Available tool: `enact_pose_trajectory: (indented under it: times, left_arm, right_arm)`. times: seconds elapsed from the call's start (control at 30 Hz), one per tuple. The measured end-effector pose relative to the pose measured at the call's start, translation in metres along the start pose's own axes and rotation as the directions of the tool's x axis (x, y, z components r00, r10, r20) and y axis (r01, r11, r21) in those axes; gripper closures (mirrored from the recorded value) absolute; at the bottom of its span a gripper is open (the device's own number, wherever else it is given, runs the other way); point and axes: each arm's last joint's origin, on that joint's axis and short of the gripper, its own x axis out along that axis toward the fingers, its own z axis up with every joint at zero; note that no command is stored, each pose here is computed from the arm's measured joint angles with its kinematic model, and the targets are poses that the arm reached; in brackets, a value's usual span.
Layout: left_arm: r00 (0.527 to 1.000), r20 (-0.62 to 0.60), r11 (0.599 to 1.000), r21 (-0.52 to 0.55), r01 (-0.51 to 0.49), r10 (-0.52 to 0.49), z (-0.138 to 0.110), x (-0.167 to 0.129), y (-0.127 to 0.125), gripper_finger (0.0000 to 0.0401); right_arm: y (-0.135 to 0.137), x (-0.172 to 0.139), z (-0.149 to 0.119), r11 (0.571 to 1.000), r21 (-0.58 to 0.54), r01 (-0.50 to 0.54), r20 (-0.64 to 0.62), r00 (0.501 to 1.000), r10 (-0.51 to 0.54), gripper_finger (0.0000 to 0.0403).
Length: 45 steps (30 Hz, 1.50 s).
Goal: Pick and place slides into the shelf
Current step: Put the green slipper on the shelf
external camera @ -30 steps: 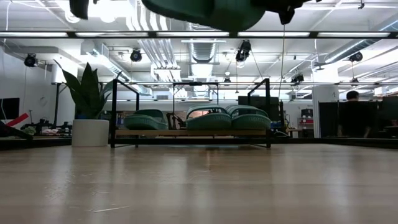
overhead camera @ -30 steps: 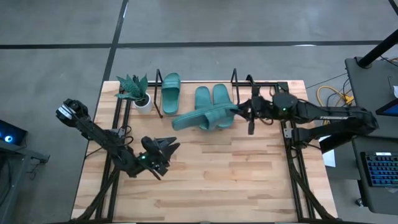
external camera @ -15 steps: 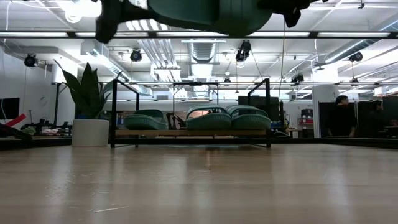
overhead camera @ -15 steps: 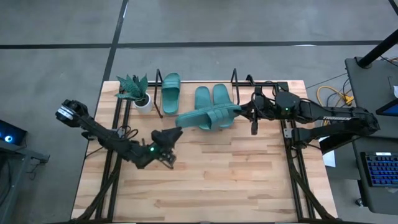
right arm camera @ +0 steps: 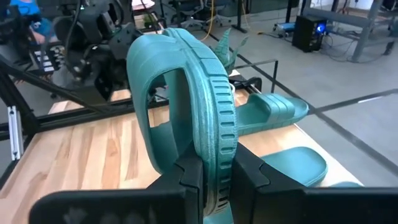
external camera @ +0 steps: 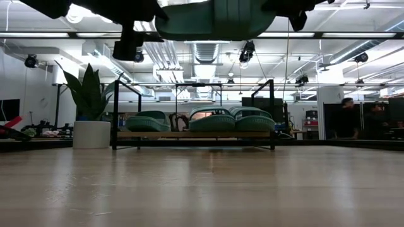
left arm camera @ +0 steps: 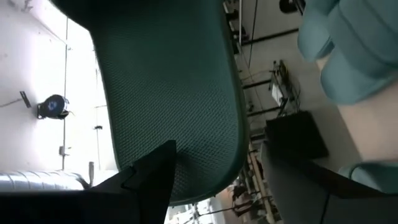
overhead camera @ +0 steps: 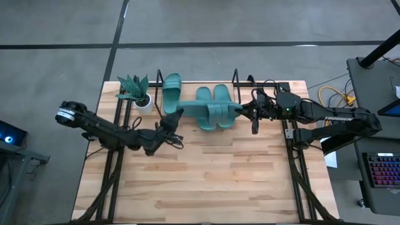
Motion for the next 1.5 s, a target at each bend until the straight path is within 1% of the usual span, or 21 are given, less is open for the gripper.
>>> enact_pose_trajectory:
  times: [0.1,0.13,0.37,0.5,0.57,0.63,0.7,0.8,0.93,0.97,1.0,1.17,1.23,1.3,1.4,1.5]
  left_arm:
    - [1.000,-0.016,0.999,0.036,-0.005,0.005,-0.004,0.007,0.000,0.0183]
    - [1.000,-0.019,0.999,0.030,-0.012,0.013,-0.005,0.009,0.001,0.0183]
    - [0.995,-0.050,0.988,-0.121,-0.095,0.089,-0.016,0.019,0.012,0.0183]
    - [0.994,-0.050,0.987,-0.124,-0.098,0.092,-0.016,0.020,0.012,0.0183]
    - [0.995,-0.047,0.988,-0.122,-0.098,0.093,-0.015,0.020,0.012,0.0191]
    - [0.995,-0.041,0.989,-0.115,-0.096,0.091,-0.014,0.021,0.011,0.0207]
    - [0.995,-0.041,0.988,-0.117,-0.096,0.092,-0.014,0.021,0.011,0.0233]
    - [0.995,-0.046,0.984,-0.152,-0.095,0.089,-0.014,0.023,0.010,0.0285]
    - [0.994,-0.061,0.977,-0.191,-0.096,0.086,-0.014,0.024,0.013,0.0366]
    - [0.994,-0.061,0.977,-0.192,-0.096,0.086,-0.014,0.024,0.013,0.0380]
    - [0.994,-0.060,0.976,-0.193,-0.096,0.086,-0.014,0.024,0.013,0.0386]
    - [0.994,-0.070,0.973,-0.209,-0.101,0.089,-0.014,0.025,0.017,0.0388]
    - [0.993,-0.090,0.973,-0.212,-0.097,0.079,-0.015,0.025,0.017,0.0390]
    - [0.993,-0.093,0.969,-0.228,-0.098,0.079,-0.015,0.025,0.017,0.0390]
    - [0.992,-0.097,0.965,-0.240,-0.101,0.080,-0.017,0.026,0.017,0.0392]
    - [0.990,-0.118,0.961,-0.256,-0.106,0.078,-0.021,0.029,0.017,0.0394]
  right_arm:
    - [0.000,0.000,0.000,1.000,0.027,0.000,0.000,1.000,0.000,0.0372]
    - [0.000,0.000,0.000,0.999,0.038,0.000,0.000,1.000,0.000,0.0372]
    - [0.000,0.000,0.001,0.996,0.087,-0.003,0.009,1.000,0.002,0.0372]
    - [0.000,0.000,0.001,0.996,0.092,-0.006,0.008,1.000,0.005,0.0372]
    - [0.000,0.000,0.001,0.996,0.092,-0.010,0.006,1.000,0.010,0.0372]
    - [0.001,0.000,0.001,0.996,0.092,-0.015,0.004,1.000,0.015,0.0372]
    - [0.001,0.000,0.001,0.995,0.092,-0.034,0.003,0.999,0.034,0.0372]
    - [0.002,-0.001,0.001,0.994,0.091,-0.057,0.002,0.998,0.057,0.0372]
    - [0.002,-0.001,0.001,0.994,0.079,-0.074,0.002,0.997,0.075,0.0372]
    - [0.003,-0.001,0.001,0.994,0.072,-0.088,0.001,0.996,0.088,0.0372]
    - [0.003,-0.001,0.001,0.993,0.067,-0.098,-0.001,0.995,0.098,0.0372]
    - [0.003,-0.001,0.001,0.993,0.043,-0.109,-0.001,0.994,0.109,0.0372]
    - [0.003,-0.001,0.003,0.993,0.027,-0.112,0.015,0.994,0.111,0.0362]
    - [0.004,-0.002,0.004,0.993,-0.003,-0.114,0.023,0.993,0.114,0.0339]
    - [0.004,-0.007,0.011,0.990,-0.077,-0.118,0.058,0.991,0.123,0.0302]
    - [0.005,-0.010,0.019,0.985,-0.129,-0.116,0.082,0.989,0.127,0.0278]
